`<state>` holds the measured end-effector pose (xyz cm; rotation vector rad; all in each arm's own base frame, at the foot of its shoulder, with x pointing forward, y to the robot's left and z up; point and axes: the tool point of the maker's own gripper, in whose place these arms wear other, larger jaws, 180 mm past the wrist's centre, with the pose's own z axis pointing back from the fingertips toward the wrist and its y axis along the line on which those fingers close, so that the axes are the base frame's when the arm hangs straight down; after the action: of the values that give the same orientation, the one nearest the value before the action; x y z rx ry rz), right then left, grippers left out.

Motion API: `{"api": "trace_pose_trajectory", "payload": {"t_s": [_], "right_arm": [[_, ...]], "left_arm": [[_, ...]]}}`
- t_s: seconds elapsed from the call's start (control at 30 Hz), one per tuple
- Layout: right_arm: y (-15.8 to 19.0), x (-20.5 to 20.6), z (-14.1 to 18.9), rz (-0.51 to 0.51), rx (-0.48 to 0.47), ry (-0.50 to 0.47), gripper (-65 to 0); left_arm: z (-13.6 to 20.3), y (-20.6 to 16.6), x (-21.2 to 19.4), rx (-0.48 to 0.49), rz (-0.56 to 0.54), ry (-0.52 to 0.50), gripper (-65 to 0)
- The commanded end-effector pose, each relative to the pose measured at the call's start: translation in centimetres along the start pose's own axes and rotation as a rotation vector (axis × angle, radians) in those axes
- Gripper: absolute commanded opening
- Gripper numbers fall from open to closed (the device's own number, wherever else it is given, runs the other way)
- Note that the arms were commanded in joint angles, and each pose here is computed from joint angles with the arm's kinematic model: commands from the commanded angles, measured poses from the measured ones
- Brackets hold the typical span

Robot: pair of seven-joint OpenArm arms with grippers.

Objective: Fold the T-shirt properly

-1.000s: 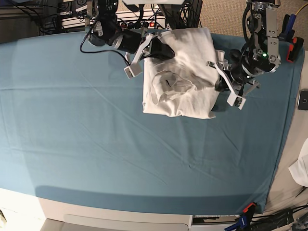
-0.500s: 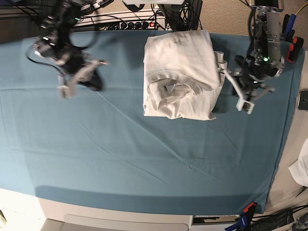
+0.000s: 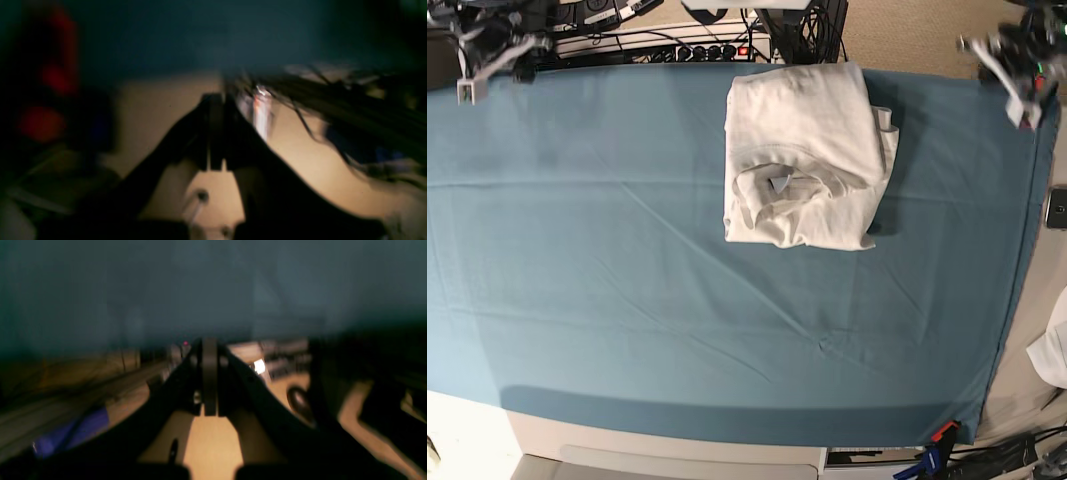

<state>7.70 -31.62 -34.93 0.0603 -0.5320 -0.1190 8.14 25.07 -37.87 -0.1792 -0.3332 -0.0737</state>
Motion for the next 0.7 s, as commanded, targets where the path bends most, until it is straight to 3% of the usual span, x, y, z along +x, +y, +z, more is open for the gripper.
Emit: {"api": "trace_pose_trajectory", "payload": {"t_s": [0.0,0.1,0.2,0.3,0.43,0.57,0.67], "right_arm": [[-0.1,-0.1,0.7,0.014,0.000,0.000,-65.0],[0.6,-3.0,1.2,-0.008,0.017,0.071,-65.0],[1.4,-5.5,0.9,-0.051,0.051,0.120,-65.0],[2.2,-8.6,-1.3,-0.127,0.110,0.175,-65.0],[3.6,-14.3,-5.9,-0.206,0.193,0.293,-65.0],[4.6,-18.8,-11.0,-0.280,0.217,0.370,-65.0],[6.1,-20.6,-14.9,-0.341,0.221,0.365,-65.0]], "left_arm": [[0.4,-1.3,-1.1,-0.067,-0.002,0.015,-65.0],[1.1,-4.4,-4.5,-0.253,0.009,0.069,-65.0],[1.9,-6.9,-6.1,-0.431,0.030,0.047,-65.0],[1.2,-8.8,-7.2,-0.550,0.150,0.032,-65.0],[-2.4,-12.6,-10.5,-0.698,0.262,0.147,-65.0],[-7.7,-16.5,-14.0,-0.753,0.302,0.268,-65.0],[-12.3,-18.7,-15.9,-0.717,0.237,0.319,-65.0]]}}
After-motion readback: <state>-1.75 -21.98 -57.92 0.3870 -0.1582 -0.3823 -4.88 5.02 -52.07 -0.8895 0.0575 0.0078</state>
